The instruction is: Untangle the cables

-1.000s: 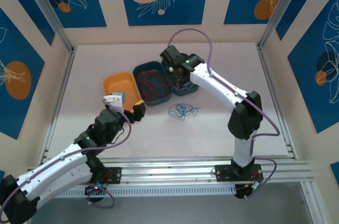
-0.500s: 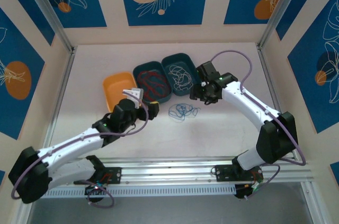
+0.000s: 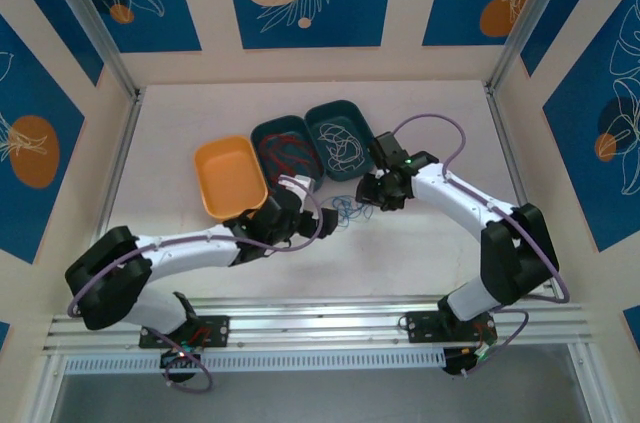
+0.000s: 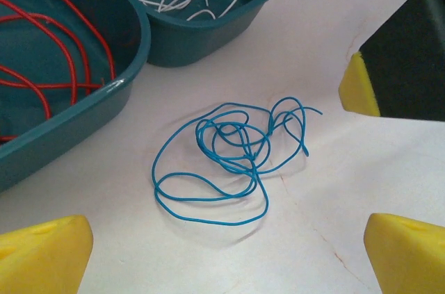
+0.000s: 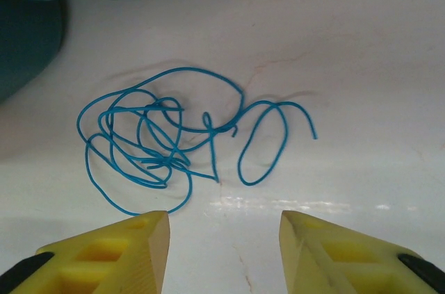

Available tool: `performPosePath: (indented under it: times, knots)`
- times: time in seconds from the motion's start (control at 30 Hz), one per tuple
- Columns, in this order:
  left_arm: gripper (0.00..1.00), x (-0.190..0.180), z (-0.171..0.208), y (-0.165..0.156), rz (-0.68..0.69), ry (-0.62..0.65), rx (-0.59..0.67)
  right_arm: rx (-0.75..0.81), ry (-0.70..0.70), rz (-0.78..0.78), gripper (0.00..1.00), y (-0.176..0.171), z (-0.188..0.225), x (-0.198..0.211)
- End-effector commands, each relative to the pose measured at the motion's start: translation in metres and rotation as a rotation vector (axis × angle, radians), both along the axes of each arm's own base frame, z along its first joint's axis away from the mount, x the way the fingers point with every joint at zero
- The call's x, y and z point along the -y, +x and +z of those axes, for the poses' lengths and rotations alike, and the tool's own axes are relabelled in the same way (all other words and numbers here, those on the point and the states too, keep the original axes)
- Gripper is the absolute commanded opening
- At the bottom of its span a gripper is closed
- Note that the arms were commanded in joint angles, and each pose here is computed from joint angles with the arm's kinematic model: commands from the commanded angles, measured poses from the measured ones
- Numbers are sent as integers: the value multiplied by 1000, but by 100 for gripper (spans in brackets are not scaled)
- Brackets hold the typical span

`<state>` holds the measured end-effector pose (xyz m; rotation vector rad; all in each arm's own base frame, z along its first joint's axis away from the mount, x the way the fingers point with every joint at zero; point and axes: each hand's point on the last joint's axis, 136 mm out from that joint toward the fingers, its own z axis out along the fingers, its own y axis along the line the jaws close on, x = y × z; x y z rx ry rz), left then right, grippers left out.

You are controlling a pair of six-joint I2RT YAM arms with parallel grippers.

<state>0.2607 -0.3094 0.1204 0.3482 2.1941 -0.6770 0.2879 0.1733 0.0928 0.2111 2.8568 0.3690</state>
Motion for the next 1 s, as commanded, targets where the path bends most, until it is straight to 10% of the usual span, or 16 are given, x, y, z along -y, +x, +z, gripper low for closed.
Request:
performPosePath:
  times: [0.0,0.97]
  knots:
    - [100,10,8,4,3,-25,-2,-27,-7,11,45,-2,-12,-9]
    - [96,13,-9,6,-19,87,-25,-23,-74,20,0,11,-21,-3]
